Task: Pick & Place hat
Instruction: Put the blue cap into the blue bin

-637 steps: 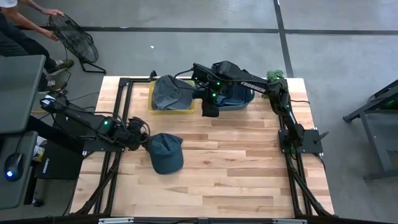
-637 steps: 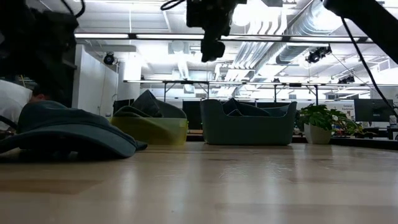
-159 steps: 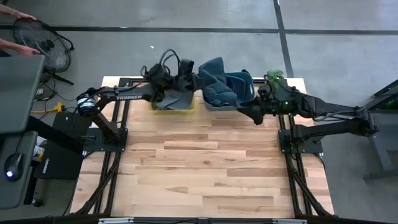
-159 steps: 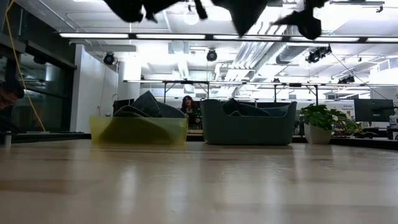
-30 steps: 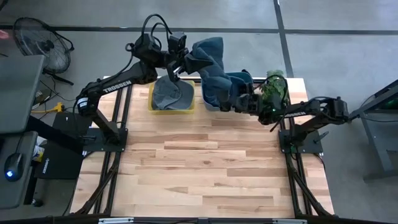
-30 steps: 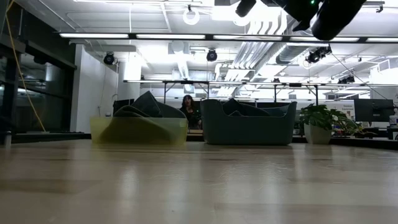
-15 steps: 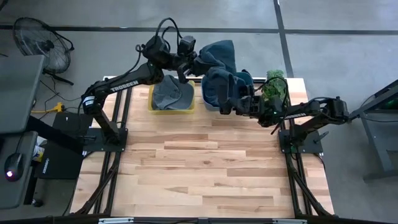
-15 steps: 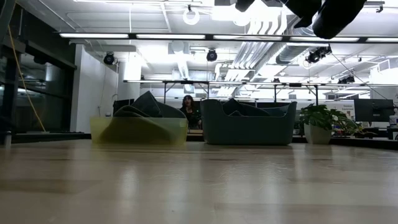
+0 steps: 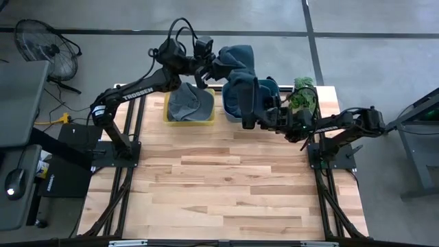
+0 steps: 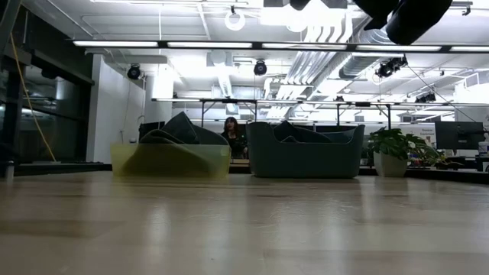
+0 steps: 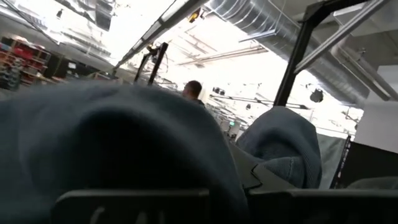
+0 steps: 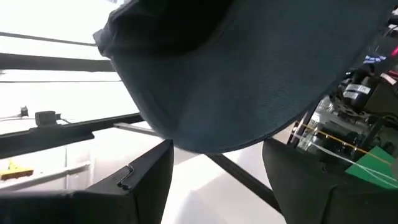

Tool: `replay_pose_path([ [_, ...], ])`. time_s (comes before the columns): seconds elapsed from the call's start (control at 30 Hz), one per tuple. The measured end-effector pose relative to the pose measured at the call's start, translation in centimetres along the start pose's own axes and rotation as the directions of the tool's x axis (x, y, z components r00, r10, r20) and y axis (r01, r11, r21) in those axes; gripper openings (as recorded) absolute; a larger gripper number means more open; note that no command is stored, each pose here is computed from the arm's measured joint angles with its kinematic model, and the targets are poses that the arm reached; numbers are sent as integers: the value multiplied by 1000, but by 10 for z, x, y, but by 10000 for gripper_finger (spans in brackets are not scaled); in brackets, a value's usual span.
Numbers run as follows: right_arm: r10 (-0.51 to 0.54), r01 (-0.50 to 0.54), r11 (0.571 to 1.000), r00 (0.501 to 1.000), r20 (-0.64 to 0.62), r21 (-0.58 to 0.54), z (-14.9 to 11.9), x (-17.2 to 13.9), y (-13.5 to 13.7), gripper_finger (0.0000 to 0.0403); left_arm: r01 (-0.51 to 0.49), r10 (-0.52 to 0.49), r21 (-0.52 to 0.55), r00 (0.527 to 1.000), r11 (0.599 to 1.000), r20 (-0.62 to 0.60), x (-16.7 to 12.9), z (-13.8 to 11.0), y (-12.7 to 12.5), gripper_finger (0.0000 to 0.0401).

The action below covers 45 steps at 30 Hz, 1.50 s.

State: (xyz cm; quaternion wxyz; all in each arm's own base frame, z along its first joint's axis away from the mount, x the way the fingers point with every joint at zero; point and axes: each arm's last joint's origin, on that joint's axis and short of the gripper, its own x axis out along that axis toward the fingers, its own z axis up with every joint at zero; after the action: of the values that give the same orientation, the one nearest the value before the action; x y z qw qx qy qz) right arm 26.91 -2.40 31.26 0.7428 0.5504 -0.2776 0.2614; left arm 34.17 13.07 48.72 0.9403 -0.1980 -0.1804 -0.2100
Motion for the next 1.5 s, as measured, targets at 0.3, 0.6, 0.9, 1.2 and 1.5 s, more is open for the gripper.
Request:
replay_pose_path([
  [0.3, 1, -2, 1000, 1000, 7, 20, -8, 1, 2, 240, -12, 11, 33, 999, 999, 34, -2, 4, 1, 0],
  [0.6, 2, -3, 1000, 1000, 26, 31, -23, 3, 5, 240, -11, 7, 58, 999, 998, 54, -4, 7, 1, 0],
  [0.9, 35, -33, 999, 996, 86, -25, -10, 2, 9, 240, 0, -3, 58, 999, 998, 43, -4, 7, 1, 0],
  [1.2, 22, -14, 998, 991, 134, -57, 2, 0, 6, 240, 68, -72, 102, 996, 992, 44, -1, 25, -14, 0],
  [1.5, 23, -13, 998, 989, 145, -68, 10, -1, 5, 240, 63, -65, 90, 998, 994, 10, 0, 25, -14, 0],
])
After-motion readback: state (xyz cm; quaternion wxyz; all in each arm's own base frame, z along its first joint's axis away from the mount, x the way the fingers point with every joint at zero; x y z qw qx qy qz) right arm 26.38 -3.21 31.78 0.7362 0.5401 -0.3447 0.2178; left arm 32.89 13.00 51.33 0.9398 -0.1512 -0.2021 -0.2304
